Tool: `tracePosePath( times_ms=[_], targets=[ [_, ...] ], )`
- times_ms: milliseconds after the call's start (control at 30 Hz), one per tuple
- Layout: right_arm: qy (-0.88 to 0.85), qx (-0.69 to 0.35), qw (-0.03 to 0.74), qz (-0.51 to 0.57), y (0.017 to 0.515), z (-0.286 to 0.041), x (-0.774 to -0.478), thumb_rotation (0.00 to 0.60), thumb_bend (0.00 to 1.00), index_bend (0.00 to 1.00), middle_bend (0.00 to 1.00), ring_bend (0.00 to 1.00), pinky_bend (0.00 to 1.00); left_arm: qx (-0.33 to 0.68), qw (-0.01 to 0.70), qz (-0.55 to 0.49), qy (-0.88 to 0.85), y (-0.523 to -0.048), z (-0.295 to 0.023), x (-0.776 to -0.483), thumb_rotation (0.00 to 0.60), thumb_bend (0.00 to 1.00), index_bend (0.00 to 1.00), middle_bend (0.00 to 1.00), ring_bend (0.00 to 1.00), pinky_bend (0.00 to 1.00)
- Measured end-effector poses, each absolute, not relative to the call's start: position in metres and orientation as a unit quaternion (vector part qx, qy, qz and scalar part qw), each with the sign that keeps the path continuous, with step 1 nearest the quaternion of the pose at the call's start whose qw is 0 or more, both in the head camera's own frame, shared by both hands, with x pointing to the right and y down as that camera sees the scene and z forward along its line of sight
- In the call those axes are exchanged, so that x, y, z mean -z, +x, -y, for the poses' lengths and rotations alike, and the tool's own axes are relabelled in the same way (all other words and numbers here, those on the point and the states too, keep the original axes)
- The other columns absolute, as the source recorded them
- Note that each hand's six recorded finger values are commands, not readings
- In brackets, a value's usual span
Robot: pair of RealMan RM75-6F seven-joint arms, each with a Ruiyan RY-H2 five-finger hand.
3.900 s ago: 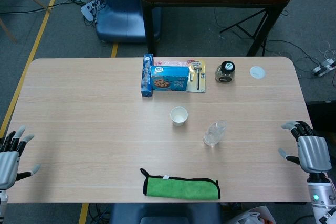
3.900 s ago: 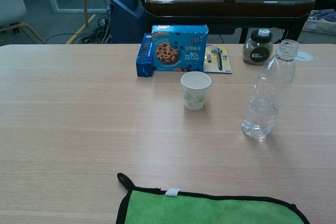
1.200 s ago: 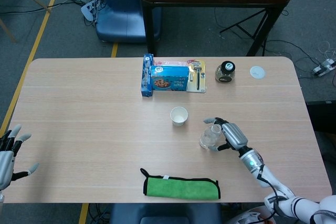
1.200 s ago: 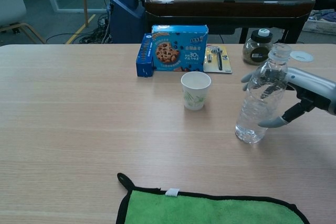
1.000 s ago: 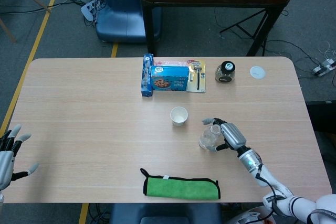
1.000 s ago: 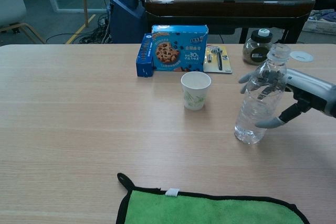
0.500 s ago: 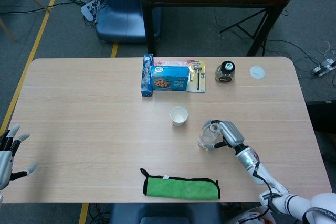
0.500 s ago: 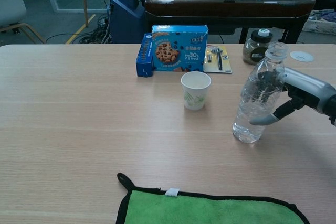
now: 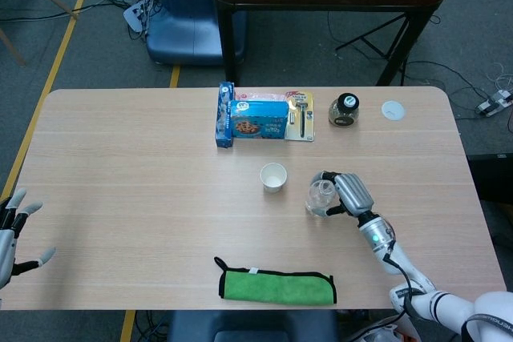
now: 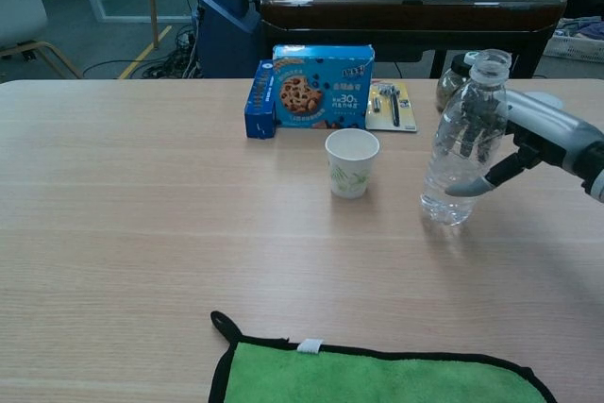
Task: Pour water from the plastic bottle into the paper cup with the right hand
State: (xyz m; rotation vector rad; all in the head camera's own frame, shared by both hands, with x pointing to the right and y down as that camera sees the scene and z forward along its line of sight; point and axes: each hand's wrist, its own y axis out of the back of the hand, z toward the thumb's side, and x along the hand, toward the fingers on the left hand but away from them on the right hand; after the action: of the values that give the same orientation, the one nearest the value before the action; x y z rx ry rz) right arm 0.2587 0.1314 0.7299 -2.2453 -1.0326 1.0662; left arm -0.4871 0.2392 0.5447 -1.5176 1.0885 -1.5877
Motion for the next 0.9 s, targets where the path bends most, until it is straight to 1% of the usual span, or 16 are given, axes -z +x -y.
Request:
tracePosePath(
  times_ms=[200, 467, 667, 900],
  targets=[
    [-0.787, -0.405, 0.279, 0.371, 0.252, -0.111, -0.722, 0.6, 0.0, 0.62, 0.65, 0.58, 0.58, 0.614, 0.347, -0.412, -0.577, -0.488, -0.238, -0.544, 0.6, 0.12, 0.22, 0.0, 0.03, 0.31],
    [-0.753, -0.435, 0.344, 0.354, 0.243, -0.085, -0.713, 0.6, 0.0, 0.62, 0.65, 0.58, 0.58, 0.624, 0.358, -0.401, -0.567, -0.488, -0.239, -0.545, 0.6, 0.12, 0.22, 0.0, 0.03, 0.31],
    [-0.727, -0.463, 0.394, 0.321, 0.236, -0.071, -0.708, 0.6, 0.03, 0.62, 0.65, 0.58, 0.59, 0.626, 0.356, -0.399, -0.568, -0.489, -0.239, -0.546, 0.6, 0.12, 0.22, 0.0, 0.04, 0.3],
    [-0.686, -0.507, 0.443, 0.276, 0.231, -0.053, -0.705, 0.6, 0.03, 0.62, 0.65, 0.58, 0.59, 0.625, 0.356, -0.401, -0.567, -0.489, -0.239, -0.544, 0.6, 0.12, 0.22, 0.0, 0.05, 0.31]
  ],
)
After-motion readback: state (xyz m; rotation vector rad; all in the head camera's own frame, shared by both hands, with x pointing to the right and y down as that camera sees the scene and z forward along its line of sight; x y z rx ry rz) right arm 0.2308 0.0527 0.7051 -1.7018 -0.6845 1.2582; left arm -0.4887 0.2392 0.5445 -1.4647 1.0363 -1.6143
